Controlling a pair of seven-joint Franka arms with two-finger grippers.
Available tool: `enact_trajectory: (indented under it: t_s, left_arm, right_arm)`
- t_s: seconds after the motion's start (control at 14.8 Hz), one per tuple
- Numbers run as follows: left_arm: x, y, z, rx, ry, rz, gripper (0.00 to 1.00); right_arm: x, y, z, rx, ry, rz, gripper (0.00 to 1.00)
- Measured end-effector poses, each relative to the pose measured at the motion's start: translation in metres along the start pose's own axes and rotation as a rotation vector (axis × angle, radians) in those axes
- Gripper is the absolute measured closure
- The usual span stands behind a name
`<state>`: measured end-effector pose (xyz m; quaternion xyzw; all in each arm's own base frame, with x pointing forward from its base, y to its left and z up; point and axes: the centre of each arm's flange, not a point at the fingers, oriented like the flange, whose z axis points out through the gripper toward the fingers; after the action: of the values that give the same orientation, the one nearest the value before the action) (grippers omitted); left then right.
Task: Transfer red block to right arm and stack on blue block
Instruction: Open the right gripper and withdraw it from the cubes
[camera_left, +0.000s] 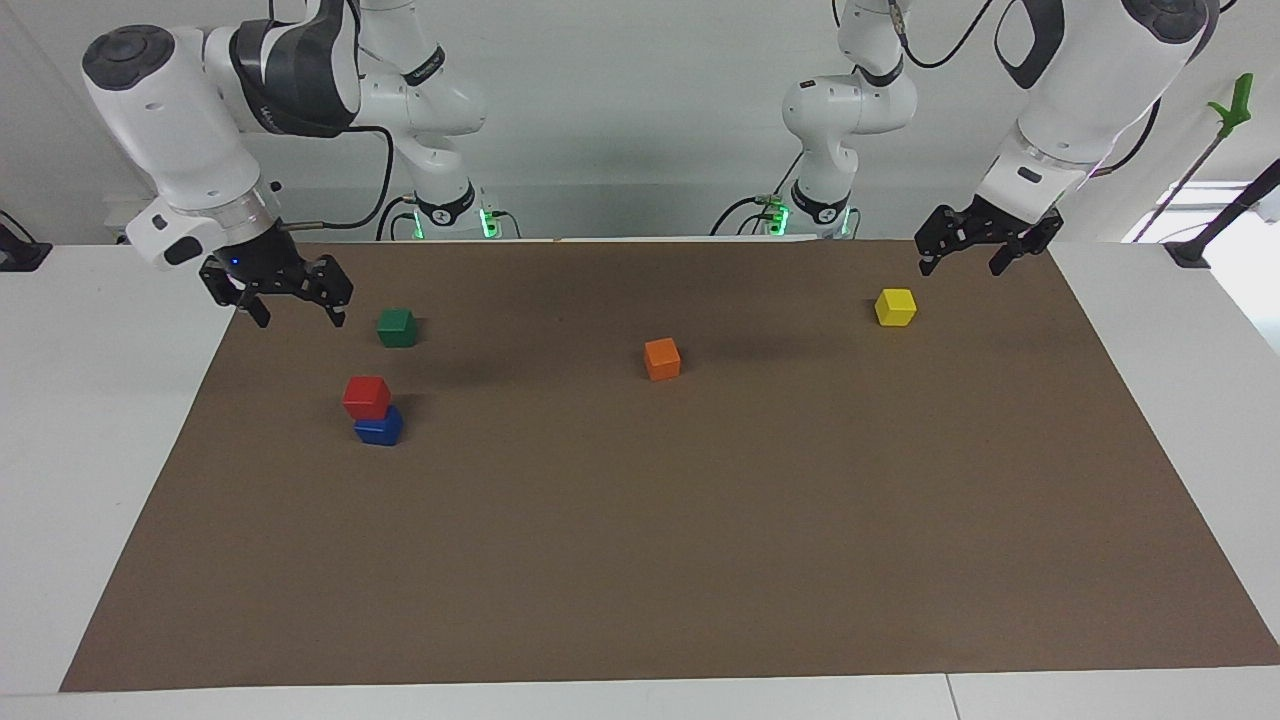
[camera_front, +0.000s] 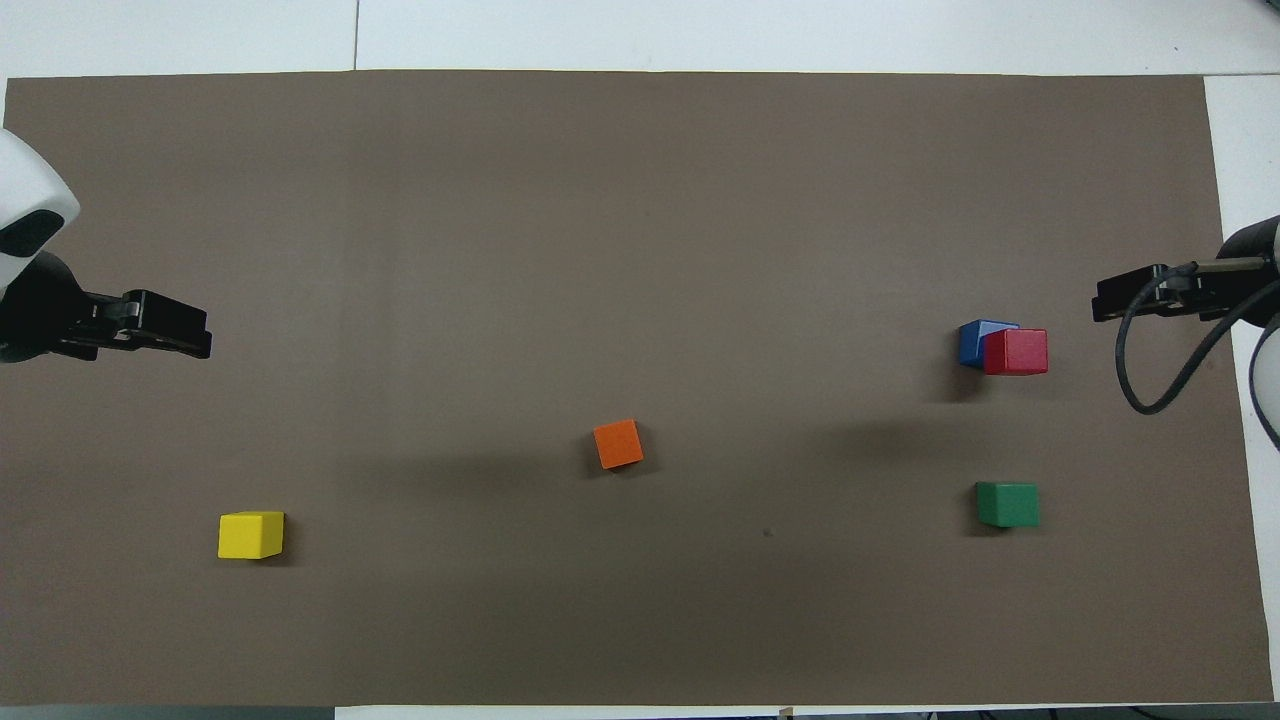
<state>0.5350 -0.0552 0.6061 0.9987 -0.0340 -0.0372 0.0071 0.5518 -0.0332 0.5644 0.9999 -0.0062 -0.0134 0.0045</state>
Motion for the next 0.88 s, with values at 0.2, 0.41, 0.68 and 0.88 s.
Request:
enact_trajectory:
  t_s: [0.2,0.41,0.68,0.88]
  left_arm:
    - [0.000,0.000,0.000,0.000,0.000,0.000,0.00]
    - [0.000,0.000,0.000,0.000,0.000,0.000,0.00]
    - [0.000,0.000,0.000,0.000,0.000,0.000,0.00]
    - [0.000,0.000,0.000,0.000,0.000,0.000,0.00]
  right_arm:
    - [-0.012,0.002,-0.029,0.005,-0.063,-0.057,0.00]
    - [-0.016,0.011,-0.053,0.005,-0.053,-0.055,0.00]
    - [-0.014,0.017,-0.057,0.001,-0.032,-0.048,0.00]
    - [-0.006,0.013,-0.055,-0.022,0.001,-0.059,0.00]
